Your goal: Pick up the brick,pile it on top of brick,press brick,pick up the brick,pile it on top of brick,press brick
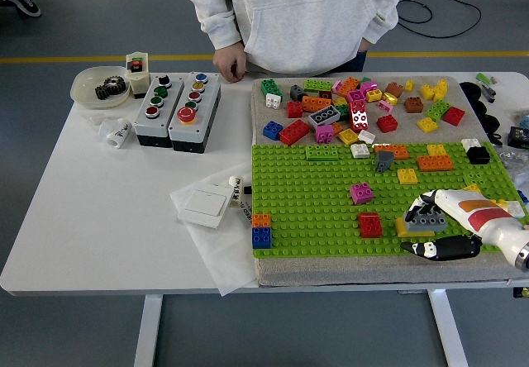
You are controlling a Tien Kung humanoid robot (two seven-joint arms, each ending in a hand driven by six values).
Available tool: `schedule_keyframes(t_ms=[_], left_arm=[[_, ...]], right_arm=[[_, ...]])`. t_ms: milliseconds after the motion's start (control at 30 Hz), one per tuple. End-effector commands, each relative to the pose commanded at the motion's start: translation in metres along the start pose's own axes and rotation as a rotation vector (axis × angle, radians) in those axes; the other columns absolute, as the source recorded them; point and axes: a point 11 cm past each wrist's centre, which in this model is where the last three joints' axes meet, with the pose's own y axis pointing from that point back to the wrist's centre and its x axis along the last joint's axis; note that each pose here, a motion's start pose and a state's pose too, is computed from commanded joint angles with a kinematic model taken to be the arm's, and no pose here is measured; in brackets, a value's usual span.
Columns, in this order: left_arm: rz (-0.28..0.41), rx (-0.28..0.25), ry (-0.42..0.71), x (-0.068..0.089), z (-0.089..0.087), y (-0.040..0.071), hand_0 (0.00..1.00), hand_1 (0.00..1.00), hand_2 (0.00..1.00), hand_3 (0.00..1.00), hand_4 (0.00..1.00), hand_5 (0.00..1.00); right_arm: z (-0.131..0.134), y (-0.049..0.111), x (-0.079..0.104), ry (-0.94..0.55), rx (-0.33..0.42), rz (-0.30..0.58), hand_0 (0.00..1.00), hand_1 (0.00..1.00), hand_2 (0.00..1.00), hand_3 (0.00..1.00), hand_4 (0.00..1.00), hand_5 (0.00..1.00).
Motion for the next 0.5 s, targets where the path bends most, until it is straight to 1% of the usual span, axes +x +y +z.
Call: schedule_keyframes(t_ms=[500], left_arm=[[-0.002, 0.000, -0.002, -0.0010, 0.0004, 0.0002, 0.769, 0.795, 0.841, 0.619, 0.651, 0.693]], right_arm=[[0.0080, -0.0038, -0.0081, -0.023, -0.021, -0.022, 0.653, 0.653, 0.705, 0.567, 0.872, 0.504]])
